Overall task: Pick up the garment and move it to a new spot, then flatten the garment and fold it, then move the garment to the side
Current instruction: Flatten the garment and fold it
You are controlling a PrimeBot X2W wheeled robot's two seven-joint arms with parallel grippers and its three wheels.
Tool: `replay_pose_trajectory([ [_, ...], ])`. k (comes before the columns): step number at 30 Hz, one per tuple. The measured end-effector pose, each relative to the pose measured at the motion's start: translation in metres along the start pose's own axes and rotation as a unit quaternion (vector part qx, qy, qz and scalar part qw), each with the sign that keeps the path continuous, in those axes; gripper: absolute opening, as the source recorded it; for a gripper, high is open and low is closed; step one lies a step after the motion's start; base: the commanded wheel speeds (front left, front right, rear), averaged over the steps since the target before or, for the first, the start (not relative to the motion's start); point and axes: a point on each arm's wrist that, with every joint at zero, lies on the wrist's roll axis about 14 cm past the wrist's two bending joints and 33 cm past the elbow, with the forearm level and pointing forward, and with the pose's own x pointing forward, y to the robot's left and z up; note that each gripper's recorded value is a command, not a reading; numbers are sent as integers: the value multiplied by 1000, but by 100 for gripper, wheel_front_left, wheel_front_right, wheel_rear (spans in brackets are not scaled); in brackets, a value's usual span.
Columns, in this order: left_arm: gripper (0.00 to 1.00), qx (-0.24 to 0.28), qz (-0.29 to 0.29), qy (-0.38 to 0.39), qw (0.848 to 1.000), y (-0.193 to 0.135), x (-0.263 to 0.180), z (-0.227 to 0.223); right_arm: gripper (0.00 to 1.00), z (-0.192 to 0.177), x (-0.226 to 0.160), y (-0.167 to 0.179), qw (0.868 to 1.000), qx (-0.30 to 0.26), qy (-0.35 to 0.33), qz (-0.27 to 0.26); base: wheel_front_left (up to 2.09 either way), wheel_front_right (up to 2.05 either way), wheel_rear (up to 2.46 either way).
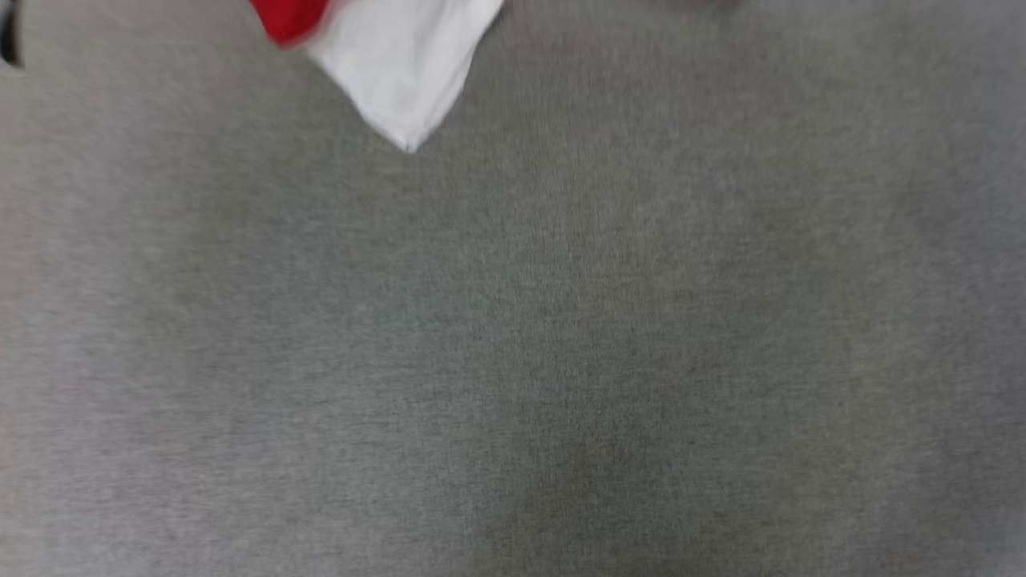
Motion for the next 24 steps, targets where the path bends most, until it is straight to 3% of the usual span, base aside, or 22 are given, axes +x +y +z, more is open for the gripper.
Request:
replay_pose_trajectory([
  [7, 0, -8, 6, 32, 999, -1, 7, -71, 0, -36, 39, -2, 1000, -11, -13, 1, 0, 0, 0],
  [14, 0, -19, 15, 81, 996, 2, -8, -140, 0, -98, 60, 8, 999, -1, 29, 14, 0, 0, 0],
  [24, 0, -53, 24, 170, 984, -1, -59, -200, 0, -153, 51, 42, 994, 15, 94, 53, 0, 0, 0],
])
